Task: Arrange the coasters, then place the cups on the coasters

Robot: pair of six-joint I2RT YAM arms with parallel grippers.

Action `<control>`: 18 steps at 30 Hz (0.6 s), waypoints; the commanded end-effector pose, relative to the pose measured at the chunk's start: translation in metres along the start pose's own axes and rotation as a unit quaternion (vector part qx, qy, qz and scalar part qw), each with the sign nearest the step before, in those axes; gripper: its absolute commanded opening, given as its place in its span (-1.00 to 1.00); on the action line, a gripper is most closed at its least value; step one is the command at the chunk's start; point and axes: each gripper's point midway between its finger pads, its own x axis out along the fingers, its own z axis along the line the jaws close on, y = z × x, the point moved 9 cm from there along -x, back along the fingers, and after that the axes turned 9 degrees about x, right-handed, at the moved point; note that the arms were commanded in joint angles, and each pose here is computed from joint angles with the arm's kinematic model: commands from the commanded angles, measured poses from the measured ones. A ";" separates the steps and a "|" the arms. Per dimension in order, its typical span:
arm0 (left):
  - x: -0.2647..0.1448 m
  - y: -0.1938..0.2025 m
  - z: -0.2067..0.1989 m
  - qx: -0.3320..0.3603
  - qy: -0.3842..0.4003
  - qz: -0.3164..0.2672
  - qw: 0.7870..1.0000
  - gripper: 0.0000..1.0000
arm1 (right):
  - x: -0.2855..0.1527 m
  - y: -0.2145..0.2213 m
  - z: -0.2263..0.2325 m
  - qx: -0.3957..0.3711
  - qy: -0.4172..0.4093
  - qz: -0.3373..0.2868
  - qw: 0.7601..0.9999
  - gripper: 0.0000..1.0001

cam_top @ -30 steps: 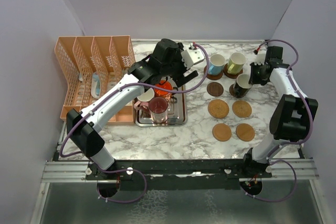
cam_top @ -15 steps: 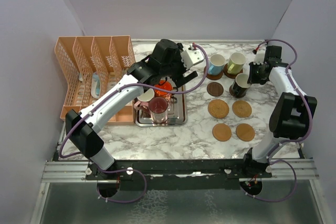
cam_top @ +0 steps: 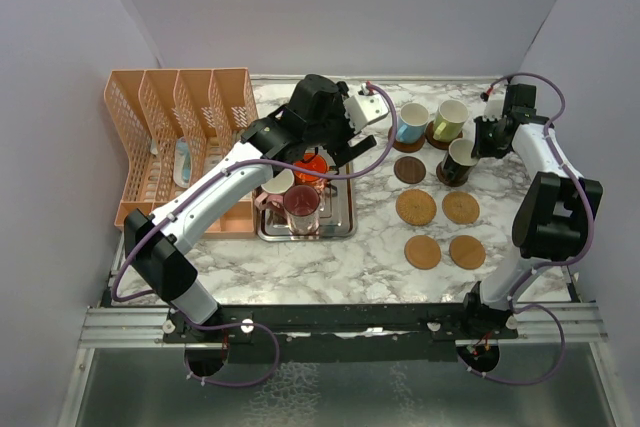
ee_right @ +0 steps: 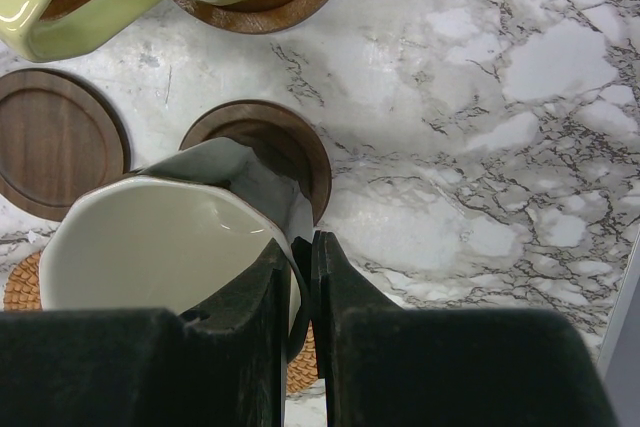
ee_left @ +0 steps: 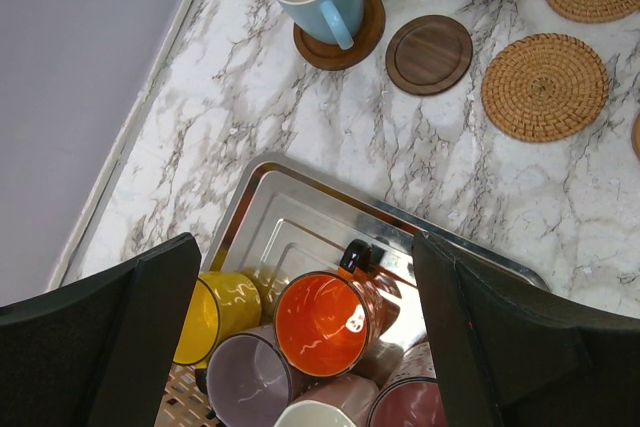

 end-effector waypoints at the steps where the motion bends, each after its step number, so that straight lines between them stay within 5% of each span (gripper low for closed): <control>1: -0.014 -0.006 0.002 0.007 -0.005 -0.016 1.000 0.82 | -0.003 -0.011 0.000 -0.005 -0.015 -0.016 1.000 -0.93; 18: -0.015 -0.004 0.002 0.010 -0.008 -0.012 1.000 0.82 | -0.005 -0.011 0.000 -0.016 -0.016 -0.009 1.000 -0.68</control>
